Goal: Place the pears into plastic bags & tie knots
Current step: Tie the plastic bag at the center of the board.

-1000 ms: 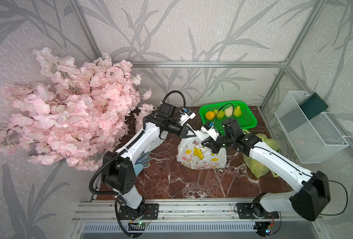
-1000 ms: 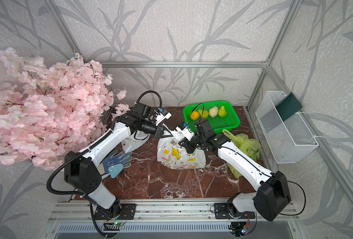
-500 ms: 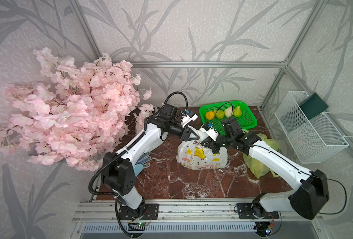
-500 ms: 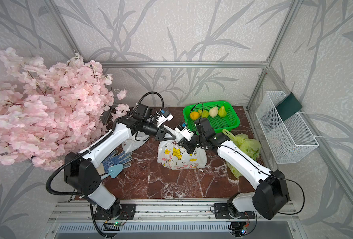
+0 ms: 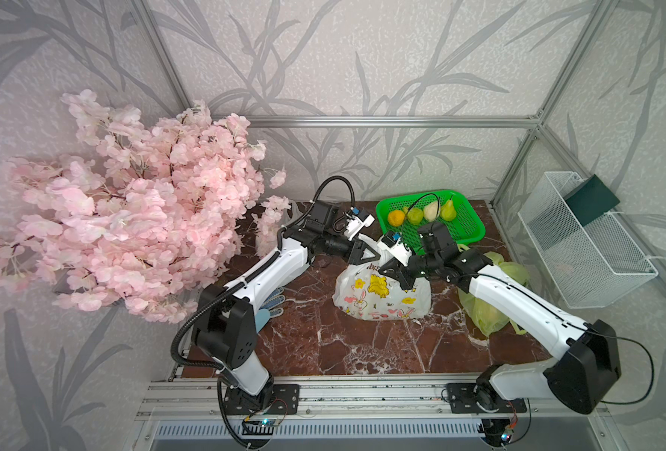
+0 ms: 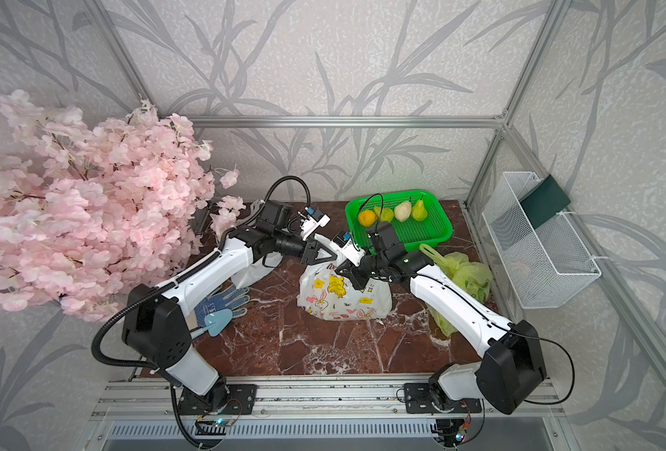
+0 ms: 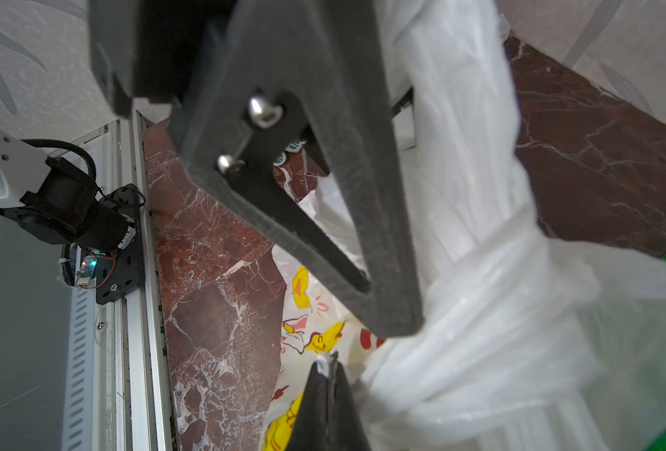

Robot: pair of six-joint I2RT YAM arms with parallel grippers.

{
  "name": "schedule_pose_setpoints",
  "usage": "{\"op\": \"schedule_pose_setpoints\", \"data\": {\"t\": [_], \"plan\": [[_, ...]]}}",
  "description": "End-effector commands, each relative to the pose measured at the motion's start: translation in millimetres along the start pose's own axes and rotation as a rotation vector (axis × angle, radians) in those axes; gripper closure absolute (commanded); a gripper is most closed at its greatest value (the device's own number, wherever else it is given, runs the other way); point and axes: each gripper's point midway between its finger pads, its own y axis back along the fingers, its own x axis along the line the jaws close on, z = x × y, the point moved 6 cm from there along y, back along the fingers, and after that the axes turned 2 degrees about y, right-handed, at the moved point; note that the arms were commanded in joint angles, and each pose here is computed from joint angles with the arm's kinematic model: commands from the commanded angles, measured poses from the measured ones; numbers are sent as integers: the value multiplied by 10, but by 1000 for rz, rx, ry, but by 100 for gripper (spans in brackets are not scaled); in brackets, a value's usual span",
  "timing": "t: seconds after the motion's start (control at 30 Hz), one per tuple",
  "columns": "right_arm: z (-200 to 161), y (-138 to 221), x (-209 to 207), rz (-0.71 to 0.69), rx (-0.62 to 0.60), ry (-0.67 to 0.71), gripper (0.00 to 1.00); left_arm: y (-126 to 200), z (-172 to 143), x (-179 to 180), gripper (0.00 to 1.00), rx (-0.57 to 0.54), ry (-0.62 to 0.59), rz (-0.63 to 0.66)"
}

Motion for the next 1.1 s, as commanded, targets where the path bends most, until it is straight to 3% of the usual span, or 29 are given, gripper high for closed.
{"op": "schedule_pose_setpoints", "data": {"t": [0.0,0.17,0.33,0.4,0.47,0.53,0.63,0.77,0.9,1.07], "plan": [[-55,-25,-13,-6,20,-1,100,-35,135,-50,66,-95,0,-5],[-62,-33,-23,-8,23,-3,100,-117,150,-99,74,-129,30,-36],[-79,-12,-10,-11,34,-5,100,-148,130,-98,99,-130,40,-22],[-77,32,7,-16,40,-6,99,-121,123,-113,100,-133,25,-6],[-50,105,44,-17,32,-16,90,-93,119,-125,100,-139,15,8],[20,227,99,-7,9,-39,69,-76,107,-134,100,-142,9,16],[161,466,119,6,-62,-101,54,-61,88,-144,100,-148,2,20],[266,727,6,-28,-126,-172,46,-57,55,-145,100,-145,-7,30],[187,705,-240,-189,22,-149,35,-36,54,-190,100,-147,-22,22],[254,505,-293,-194,135,-83,29,-19,61,-238,100,-142,-41,17]]}}
